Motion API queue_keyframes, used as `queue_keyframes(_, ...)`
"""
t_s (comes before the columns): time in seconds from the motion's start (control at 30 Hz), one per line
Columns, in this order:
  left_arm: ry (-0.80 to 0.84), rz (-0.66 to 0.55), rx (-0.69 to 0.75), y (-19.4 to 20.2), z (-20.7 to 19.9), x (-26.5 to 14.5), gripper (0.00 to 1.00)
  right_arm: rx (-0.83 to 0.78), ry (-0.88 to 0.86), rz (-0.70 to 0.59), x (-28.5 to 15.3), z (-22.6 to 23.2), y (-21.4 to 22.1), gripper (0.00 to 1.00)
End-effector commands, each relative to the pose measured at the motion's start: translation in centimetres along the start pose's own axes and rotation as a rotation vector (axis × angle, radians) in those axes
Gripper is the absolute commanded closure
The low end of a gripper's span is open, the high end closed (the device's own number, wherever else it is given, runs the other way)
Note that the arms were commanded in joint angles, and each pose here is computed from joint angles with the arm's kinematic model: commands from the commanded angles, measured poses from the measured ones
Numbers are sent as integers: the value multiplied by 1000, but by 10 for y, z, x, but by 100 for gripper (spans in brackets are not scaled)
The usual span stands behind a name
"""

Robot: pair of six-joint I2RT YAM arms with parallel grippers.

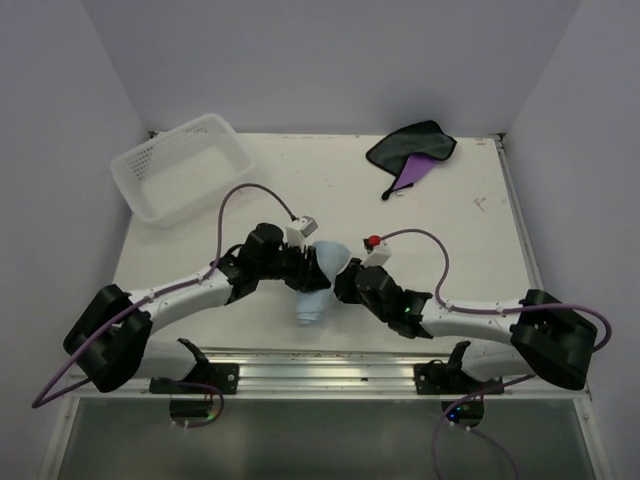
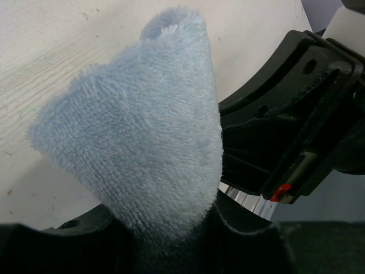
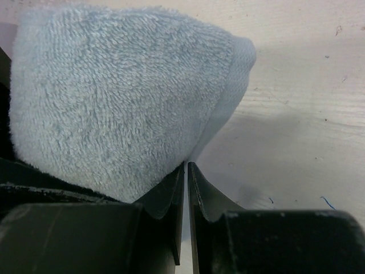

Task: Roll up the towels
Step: Place the rolled towel into the container

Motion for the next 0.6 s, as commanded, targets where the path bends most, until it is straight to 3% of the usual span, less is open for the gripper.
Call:
queue_keyframes(0.0, 101, -62, 28, -15, -24, 8, 100, 44, -103, -49, 4, 30, -18, 89)
queue_keyframes(0.27, 179, -42, 10, 4, -30, 20, 100, 55, -114, -50, -6, 23, -22, 84)
queue_keyframes(0.4, 162, -10, -13, 13, -20, 32, 73, 60, -64, -20, -15, 5, -14, 82)
queue_keyframes(0.43, 170, -6, -16, 14, -20, 34, 60, 70, -61, -18, -16, 2, -13, 82)
queue_keyframes(0.57, 137, 30, -49, 24, -8, 45, 39, 76, -60, -3, -19, -6, -6, 82)
Point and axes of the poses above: each gripper's point midway between its finger pads, its own x axis out along the fingers, its own z axis along the line the jaws close on, y = z × x, the point moved 1 cm from there along -x, back along the fingers
